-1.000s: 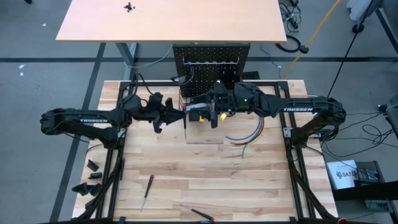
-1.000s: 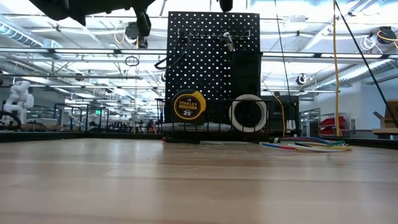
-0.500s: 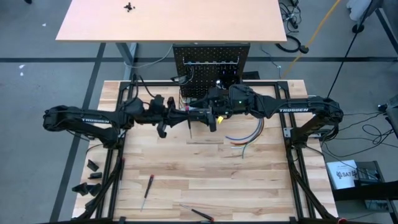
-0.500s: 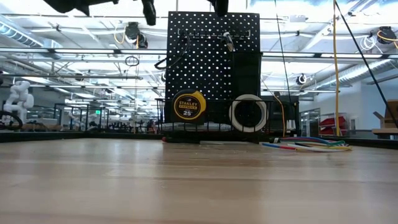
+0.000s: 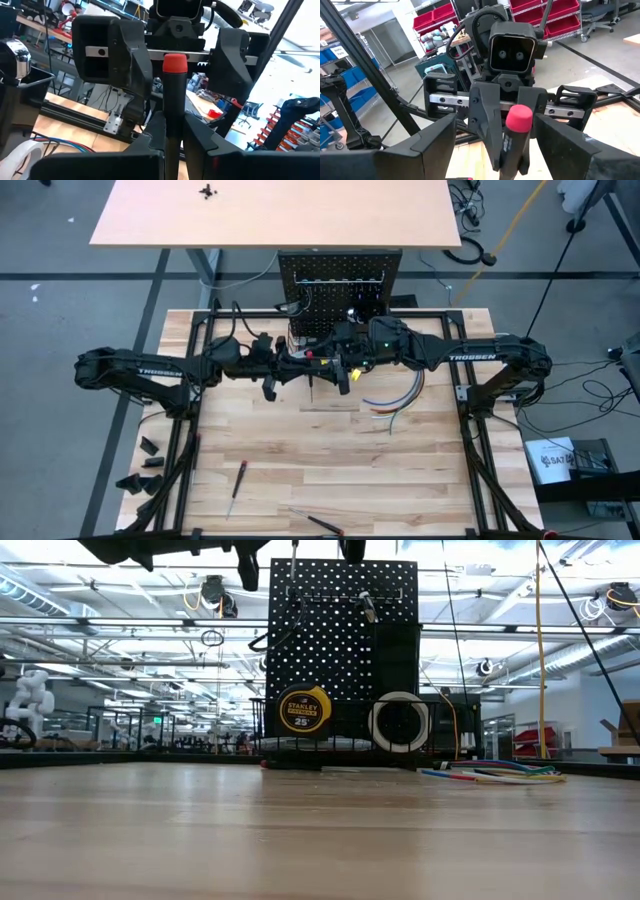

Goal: Hang tools onto peg board
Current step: Hang the screwdriver on the pegboard

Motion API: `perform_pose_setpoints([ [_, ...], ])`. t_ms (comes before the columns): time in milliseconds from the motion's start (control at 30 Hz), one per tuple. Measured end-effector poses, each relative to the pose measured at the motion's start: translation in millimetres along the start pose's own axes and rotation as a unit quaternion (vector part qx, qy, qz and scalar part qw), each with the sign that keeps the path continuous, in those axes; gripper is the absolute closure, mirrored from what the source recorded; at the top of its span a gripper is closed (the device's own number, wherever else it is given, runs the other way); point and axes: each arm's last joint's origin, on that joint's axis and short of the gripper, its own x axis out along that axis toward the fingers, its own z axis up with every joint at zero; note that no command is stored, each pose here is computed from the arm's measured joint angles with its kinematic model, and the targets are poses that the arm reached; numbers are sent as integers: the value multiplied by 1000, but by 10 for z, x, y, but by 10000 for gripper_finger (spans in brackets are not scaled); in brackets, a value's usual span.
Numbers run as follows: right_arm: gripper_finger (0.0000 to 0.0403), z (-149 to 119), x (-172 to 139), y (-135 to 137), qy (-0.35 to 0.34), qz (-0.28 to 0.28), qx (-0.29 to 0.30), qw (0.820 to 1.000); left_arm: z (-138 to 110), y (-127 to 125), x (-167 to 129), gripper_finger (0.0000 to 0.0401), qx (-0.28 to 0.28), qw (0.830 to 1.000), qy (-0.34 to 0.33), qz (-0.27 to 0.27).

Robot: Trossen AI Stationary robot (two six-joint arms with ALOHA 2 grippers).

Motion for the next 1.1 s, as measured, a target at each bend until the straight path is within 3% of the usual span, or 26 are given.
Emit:
perform_pose_setpoints([
  [167, 194, -1, 0, -1, 1, -1, 0, 1000, 1, -3, 0, 373, -3, 1000, -1, -1],
  [400, 358, -3, -1, -8, 3, -2, -28, 1000, -8, 2, 10, 374, -9, 1000, 2, -3],
  [500, 357, -10, 2, 10, 3, 1, -36, 999, -8, -2, 10, 364, -8, 1000, 3, -5],
  [800, 357, -6, 2, 14, 0, 0, -39, 999, -14, 2, 11, 241, -16, 1000, 4, -1],
  [1100, 357, 55, -1, 31, -34, 2, -42, 999, -68, 26, 9, 228, -16, 999, 31, 13],
])
